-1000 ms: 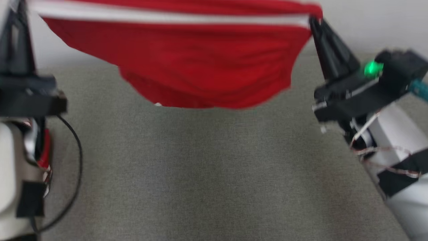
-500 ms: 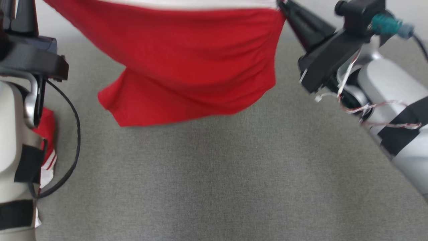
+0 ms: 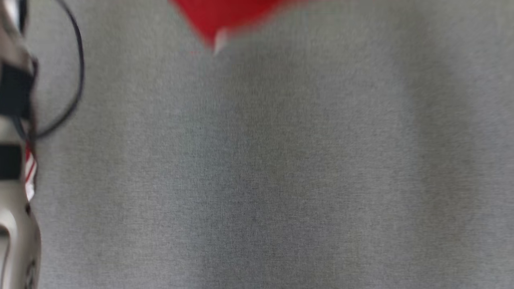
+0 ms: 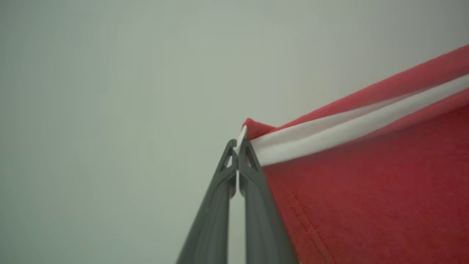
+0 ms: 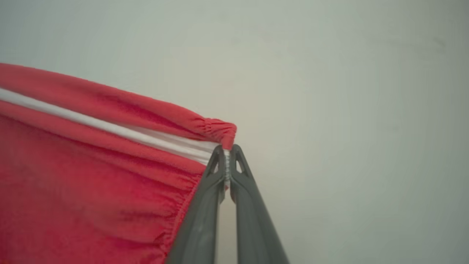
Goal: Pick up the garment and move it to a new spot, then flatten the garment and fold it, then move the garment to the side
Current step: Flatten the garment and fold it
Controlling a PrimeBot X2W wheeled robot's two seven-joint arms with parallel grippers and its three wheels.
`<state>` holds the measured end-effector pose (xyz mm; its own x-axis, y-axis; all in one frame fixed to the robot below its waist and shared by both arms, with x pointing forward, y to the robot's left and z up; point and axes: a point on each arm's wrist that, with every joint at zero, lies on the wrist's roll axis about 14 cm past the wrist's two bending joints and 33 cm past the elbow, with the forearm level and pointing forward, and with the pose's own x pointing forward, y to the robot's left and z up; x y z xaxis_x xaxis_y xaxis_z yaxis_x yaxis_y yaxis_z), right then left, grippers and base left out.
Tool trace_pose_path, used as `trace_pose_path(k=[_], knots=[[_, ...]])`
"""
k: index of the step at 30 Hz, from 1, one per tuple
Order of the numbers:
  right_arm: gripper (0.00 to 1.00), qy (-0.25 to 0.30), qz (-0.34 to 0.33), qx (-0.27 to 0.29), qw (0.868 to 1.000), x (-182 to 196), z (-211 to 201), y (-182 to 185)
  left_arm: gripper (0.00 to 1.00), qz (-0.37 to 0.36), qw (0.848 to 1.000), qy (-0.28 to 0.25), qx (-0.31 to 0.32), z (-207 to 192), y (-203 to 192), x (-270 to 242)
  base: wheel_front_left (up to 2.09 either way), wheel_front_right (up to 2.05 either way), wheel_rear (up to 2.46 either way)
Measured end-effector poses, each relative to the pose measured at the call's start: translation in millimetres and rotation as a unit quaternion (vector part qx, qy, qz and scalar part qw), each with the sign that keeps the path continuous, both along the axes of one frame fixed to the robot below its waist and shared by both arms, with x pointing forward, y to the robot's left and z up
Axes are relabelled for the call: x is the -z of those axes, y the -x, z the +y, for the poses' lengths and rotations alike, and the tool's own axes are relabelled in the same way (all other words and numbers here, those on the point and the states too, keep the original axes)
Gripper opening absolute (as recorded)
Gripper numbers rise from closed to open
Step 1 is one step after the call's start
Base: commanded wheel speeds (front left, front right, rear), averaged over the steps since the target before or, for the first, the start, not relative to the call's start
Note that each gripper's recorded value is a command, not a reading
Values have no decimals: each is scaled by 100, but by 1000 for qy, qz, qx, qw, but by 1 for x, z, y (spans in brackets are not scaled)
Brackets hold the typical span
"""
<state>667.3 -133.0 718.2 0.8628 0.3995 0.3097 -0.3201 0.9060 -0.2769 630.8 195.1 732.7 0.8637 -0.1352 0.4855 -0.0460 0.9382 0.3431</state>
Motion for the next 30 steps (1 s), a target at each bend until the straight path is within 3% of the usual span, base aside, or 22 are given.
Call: trace_pose_path(k=[4,6,11,15,20,26,30], knots=[[0,12,-58,12,998,-23,-5,-15,0,-54,998,5,18,-18,-8,-23,0,0,0],[0,21,-62,6,998,-9,-3,-18,0,-44,998,14,31,-25,-13,-6,0,0,0],[0,64,55,-28,996,134,9,-12,0,47,994,87,42,-24,-15,95,0,0,0],[0,67,166,-55,982,234,8,33,0,166,976,131,48,-28,17,199,0,0,0],[0,49,264,-79,960,298,5,106,0,276,942,192,14,-15,81,285,0,0,0],[0,21,315,-73,946,314,-5,174,0,354,910,213,-13,-7,149,333,0,0,0],[0,8,330,-52,943,314,-16,209,0,373,899,230,-25,-5,180,341,0,0,0]])
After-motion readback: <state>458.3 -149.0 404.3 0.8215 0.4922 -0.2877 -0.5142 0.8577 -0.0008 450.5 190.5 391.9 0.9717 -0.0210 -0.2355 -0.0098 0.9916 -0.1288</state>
